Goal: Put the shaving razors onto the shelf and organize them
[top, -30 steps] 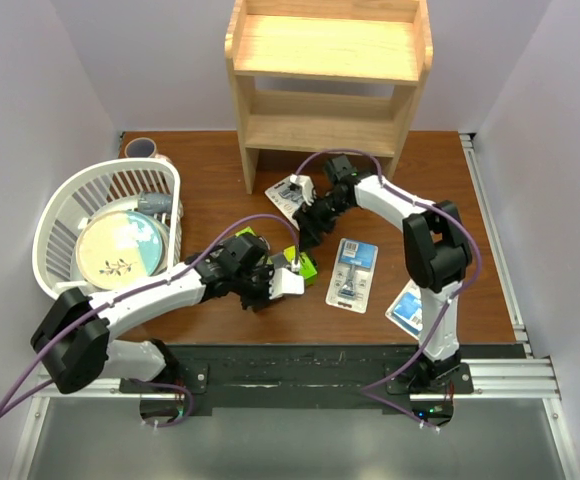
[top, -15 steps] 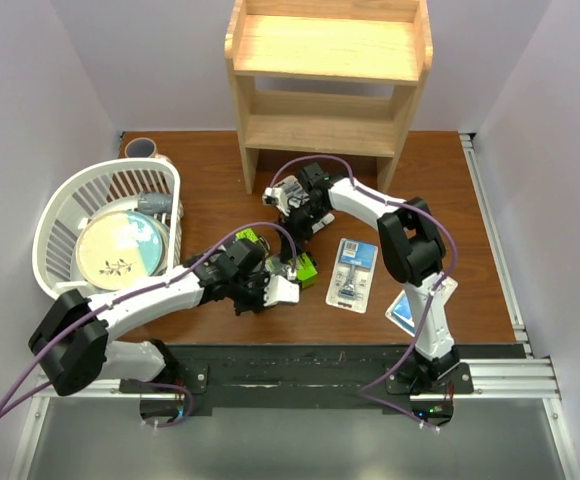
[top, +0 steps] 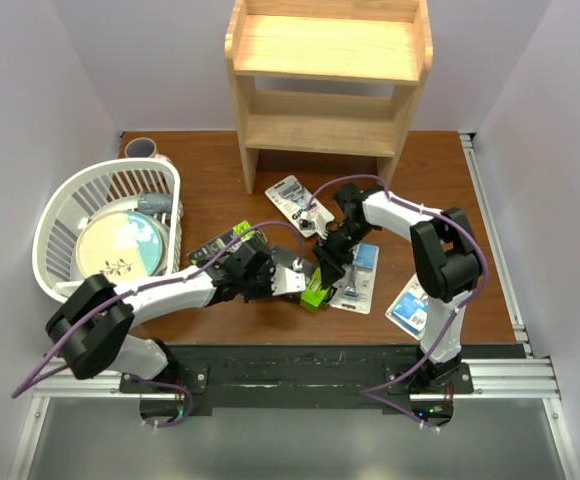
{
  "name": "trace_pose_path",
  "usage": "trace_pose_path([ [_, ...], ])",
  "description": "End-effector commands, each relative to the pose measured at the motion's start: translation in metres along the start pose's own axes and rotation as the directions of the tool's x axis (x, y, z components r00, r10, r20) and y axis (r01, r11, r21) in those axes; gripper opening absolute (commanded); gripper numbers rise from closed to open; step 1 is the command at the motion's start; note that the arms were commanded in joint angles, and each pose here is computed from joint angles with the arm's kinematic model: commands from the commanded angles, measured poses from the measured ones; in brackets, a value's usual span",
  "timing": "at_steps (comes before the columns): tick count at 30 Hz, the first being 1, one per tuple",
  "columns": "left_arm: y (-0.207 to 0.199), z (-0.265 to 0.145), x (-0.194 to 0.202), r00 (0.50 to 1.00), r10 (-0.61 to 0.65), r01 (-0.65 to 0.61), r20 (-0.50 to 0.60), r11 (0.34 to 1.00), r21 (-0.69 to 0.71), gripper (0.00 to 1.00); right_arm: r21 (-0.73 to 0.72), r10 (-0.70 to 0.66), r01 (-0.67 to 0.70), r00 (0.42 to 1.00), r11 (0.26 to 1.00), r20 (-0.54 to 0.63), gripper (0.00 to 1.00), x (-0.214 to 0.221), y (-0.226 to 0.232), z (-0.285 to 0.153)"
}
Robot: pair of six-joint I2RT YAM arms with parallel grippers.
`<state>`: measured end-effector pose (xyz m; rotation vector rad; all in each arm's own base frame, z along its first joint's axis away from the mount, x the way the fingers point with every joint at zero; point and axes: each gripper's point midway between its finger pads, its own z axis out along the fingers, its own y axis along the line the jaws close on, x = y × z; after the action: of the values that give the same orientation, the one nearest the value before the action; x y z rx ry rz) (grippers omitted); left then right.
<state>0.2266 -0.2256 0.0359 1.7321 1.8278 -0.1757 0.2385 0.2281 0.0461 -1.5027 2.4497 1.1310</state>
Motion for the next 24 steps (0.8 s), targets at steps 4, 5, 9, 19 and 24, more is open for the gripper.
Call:
trace_pose_path([
  [4,0.078,0.029,-0.08,0.972,-0.125,0.163,0.197,0.968,-0.189,0.0,-0.016,0.087,-0.086,0.995,0.996,0.046,0.67,-0.005,0.02,0.0],
  [5,0.082,0.032,-0.084,0.97,-0.139,0.178,0.201,0.966,-0.189,0.0,-0.005,0.085,-0.084,0.995,0.996,0.059,0.67,-0.008,0.018,0.0],
  [9,0.097,0.033,-0.101,0.955,-0.181,0.231,0.233,0.95,-0.208,0.0,0.061,0.113,-0.118,0.99,0.991,0.08,0.67,-0.012,0.006,-0.001],
  [19,0.078,-0.038,-0.068,0.818,-0.541,0.567,0.195,0.814,-0.122,0.52,0.143,0.207,-0.237,0.959,0.961,0.196,0.67,-0.028,0.0,-0.009],
  [24,0.045,-0.043,-0.069,0.579,-0.793,0.775,0.189,0.608,0.174,0.65,0.121,0.289,-0.33,0.918,0.936,0.271,0.68,-0.046,-0.007,-0.006],
])
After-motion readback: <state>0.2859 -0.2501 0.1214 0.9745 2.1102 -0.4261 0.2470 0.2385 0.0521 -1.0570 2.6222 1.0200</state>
